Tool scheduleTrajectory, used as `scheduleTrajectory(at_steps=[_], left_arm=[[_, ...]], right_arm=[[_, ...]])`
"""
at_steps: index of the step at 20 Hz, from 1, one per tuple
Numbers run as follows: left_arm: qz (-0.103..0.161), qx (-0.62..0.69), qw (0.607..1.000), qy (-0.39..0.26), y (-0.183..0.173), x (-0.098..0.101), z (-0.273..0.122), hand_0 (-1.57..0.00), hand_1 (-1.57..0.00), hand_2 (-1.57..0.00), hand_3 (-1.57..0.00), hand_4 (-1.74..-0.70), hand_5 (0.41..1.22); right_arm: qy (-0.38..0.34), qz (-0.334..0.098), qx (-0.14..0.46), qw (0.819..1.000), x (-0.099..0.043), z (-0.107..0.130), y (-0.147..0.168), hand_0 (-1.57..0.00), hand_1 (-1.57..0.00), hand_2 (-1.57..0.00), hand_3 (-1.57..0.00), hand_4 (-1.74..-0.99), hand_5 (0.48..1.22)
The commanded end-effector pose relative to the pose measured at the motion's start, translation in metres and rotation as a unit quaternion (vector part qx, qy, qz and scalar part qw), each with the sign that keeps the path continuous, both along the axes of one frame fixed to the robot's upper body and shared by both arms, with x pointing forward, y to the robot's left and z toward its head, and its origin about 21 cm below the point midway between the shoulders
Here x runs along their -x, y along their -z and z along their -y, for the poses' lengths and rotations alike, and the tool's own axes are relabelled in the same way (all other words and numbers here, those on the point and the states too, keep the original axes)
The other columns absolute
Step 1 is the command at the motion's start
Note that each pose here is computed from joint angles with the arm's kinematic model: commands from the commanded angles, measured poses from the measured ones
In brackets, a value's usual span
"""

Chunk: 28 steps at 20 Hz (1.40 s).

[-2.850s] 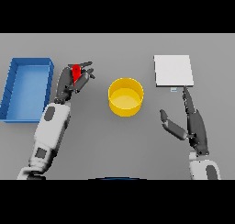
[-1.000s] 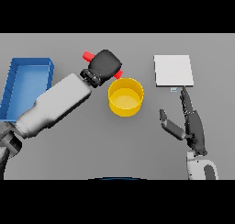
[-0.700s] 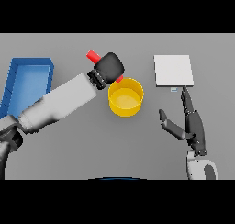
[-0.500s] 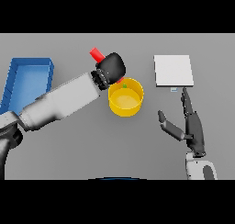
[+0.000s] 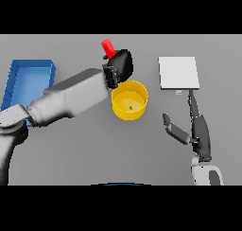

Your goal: Pick up the red beaker and tilt it to pour out 1 green nut into yellow bowl. Pick up the yellow bowl and place it on the metallic measuring scale.

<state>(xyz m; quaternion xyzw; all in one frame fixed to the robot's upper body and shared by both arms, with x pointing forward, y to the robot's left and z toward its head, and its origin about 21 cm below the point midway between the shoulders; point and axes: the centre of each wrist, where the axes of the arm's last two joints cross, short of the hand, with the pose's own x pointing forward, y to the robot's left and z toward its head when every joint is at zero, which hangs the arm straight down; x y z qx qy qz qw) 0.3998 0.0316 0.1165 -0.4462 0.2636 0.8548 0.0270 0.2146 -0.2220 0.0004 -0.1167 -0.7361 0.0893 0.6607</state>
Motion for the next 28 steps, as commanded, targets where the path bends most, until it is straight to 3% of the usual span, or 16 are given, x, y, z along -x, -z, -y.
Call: scheduleTrajectory(at_steps=[1, 5, 8, 9, 10, 12, 15, 17, 21, 23, 26, 28], left_arm=[[0.002, -0.011, 1.0, 0.01, 0.002, 0.001, 0.002, -1.57, -1.57, -1.57, -1.57, -1.73, 1.221], [0.016, -0.041, 0.999, 0.028, -0.009, -0.002, 0.007, -1.57, -1.57, -1.57, -1.57, -1.73, 1.221], [0.037, -0.019, 0.999, 0.024, -0.045, -0.016, 0.007, -1.57, -1.57, -1.57, -1.57, -1.73, 1.221], [0.048, -0.008, 0.999, 0.022, -0.061, -0.021, 0.002, -1.57, -1.57, -1.57, -1.49, -1.73, 1.221], [0.061, 0.007, 0.998, 0.015, -0.078, -0.026, 0.001, -1.57, -1.57, -1.4, -1.51, -1.68, 1.221], [0.078, 0.042, 0.996, 0.002, -0.115, -0.035, -0.004, -1.57, -1.57, -1.46, -1.04, -1.7, 1.221], [0.108, 0.11, 0.987, -0.054, -0.159, -0.048, -0.023, -1.57, -1.57, -1.51, -1.3, -1.71, 1.221], [0.108, 0.185, 0.971, -0.106, -0.18, -0.06, -0.045, -1.57, -1.57, -1.53, -1.4, -1.72, 1.221], [0.09, 0.391, 0.88, -0.254, -0.193, -0.081, -0.121, -1.57, -1.57, -1.56, -1.36, -1.73, 1.221], [0.068, 0.484, 0.826, -0.281, -0.188, -0.084, -0.158, -1.57, -1.57, -1.56, -1.38, -1.73, 1.221], [0.057, 0.58, 0.75, -0.313, -0.174, -0.082, -0.21, -1.57, -1.57, -1.57, -1.43, -1.74, 1.221], [0.073, 0.624, 0.692, -0.356, -0.156, -0.077, -0.238, -1.57, -1.57, -1.57, -1.41, -1.74, 1.221]], right_arm=[[-0.003, 0.008, -0.004, 1.0, -0.002, 0.0, -0.003, 0.0, 0.0, 0.0, 0.0, -1.206, 0.591], [-0.008, 0.013, 0.009, 1.0, 0.001, -0.002, -0.002, 0.0, 0.0, 0.0, 0.0, -1.207, 0.594], [-0.011, 0.01, 0.006, 1.0, 0.002, -0.006, 0.0, 0.0, 0.0, 0.0, 0.0, -1.209, 0.592], [-0.007, 0.01, 0.011, 1.0, -0.001, -0.005, -0.002, 0.0, 0.0, 0.0, 0.0, -1.203, 0.592], [-0.006, 0.009, 0.009, 1.0, -0.003, -0.007, 0.0, 0.0, 0.0, 0.0, 0.0, -1.201, 0.592], [-0.009, 0.013, 0.001, 1.0, -0.006, -0.006, -0.001, 0.0, 0.0, 0.0, 0.0, -1.186, 0.596], [-0.019, 0.015, -0.015, 1.0, -0.005, -0.003, -0.001, 0.0, 0.0, 0.0, 0.0, -1.182, 0.593], [-0.023, 0.019, -0.027, 0.999, -0.008, -0.005, -0.004, 0.0, 0.0, 0.0, 0.0, -1.193, 0.597], [-0.027, 0.011, -0.026, 0.999, -0.009, -0.001, -0.003, 0.0, 0.0, 0.0, 0.0, -1.222, 0.592], [-0.033, 0.019, -0.025, 0.999, -0.007, -0.002, -0.002, 0.0, 0.0, 0.0, 0.0, -1.222, 0.59], [-0.03, 0.014, -0.017, 0.999, -0.009, 0.0, 0.001, 0.0, 0.0, 0.0, 0.0, -1.222, 0.586], [-0.034, 0.02, -0.01, 0.999, -0.008, 0.003, 0.0, 0.0, 0.0, 0.0, 0.0, -1.223, 0.591]])
